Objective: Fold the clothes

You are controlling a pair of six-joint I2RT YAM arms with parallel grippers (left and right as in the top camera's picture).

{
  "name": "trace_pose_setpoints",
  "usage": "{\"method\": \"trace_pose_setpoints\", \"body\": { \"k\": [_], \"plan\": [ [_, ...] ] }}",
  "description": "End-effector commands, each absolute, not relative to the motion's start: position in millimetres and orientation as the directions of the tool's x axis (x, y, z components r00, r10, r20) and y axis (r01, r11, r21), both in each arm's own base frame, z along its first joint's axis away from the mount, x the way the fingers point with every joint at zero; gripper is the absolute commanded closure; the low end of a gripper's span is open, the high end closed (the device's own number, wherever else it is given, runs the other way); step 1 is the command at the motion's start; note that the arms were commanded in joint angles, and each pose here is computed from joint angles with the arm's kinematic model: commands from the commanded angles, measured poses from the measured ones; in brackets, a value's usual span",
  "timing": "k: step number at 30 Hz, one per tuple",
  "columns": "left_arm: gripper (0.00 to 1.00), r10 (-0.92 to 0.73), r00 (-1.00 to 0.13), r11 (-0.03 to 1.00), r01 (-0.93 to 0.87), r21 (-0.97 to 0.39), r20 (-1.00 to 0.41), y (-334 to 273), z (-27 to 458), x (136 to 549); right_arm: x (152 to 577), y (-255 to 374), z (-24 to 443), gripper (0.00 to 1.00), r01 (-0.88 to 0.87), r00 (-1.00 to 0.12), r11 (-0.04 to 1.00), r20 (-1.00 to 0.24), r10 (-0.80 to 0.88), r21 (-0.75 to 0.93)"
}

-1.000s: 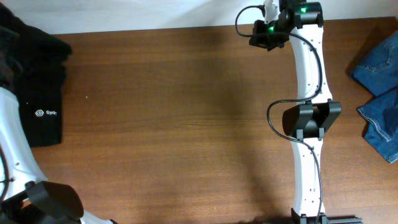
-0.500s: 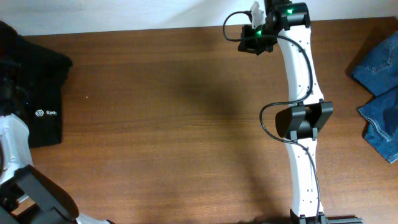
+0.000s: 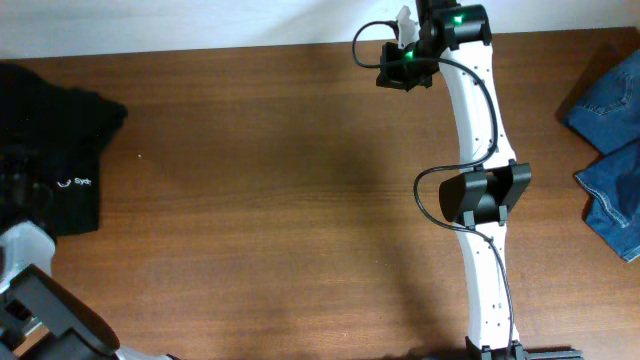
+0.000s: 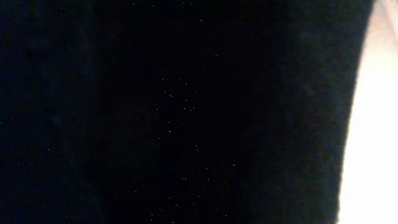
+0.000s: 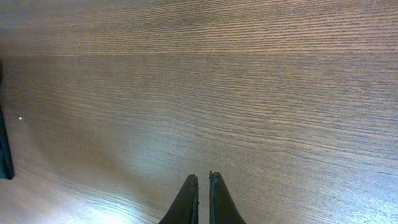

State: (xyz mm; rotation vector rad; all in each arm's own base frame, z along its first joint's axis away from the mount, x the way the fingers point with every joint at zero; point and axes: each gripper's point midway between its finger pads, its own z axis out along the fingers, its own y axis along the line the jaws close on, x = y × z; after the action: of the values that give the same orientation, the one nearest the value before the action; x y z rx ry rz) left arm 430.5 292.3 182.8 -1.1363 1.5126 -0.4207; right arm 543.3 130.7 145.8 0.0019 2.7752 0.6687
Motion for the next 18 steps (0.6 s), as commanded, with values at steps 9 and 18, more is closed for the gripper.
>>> {"method": "trace_pose_setpoints", "body": {
  "k": [9, 18],
  "plan": [
    [0.99, -0.872, 0.169, 0.316, -0.521, -0.793, -0.459, 292, 133, 390, 541, 139, 163, 0.96, -0.058, -0.954, 0.878, -0.285, 0.091, 0.474],
    [1.00, -0.887, 0.292, 0.129, -0.588, -0.799, -0.358, 297, 94, 358, 537, 138, 166, 0.96, -0.055, -0.956, 0.879, -0.278, 0.090, 0.473]
  ]
}}
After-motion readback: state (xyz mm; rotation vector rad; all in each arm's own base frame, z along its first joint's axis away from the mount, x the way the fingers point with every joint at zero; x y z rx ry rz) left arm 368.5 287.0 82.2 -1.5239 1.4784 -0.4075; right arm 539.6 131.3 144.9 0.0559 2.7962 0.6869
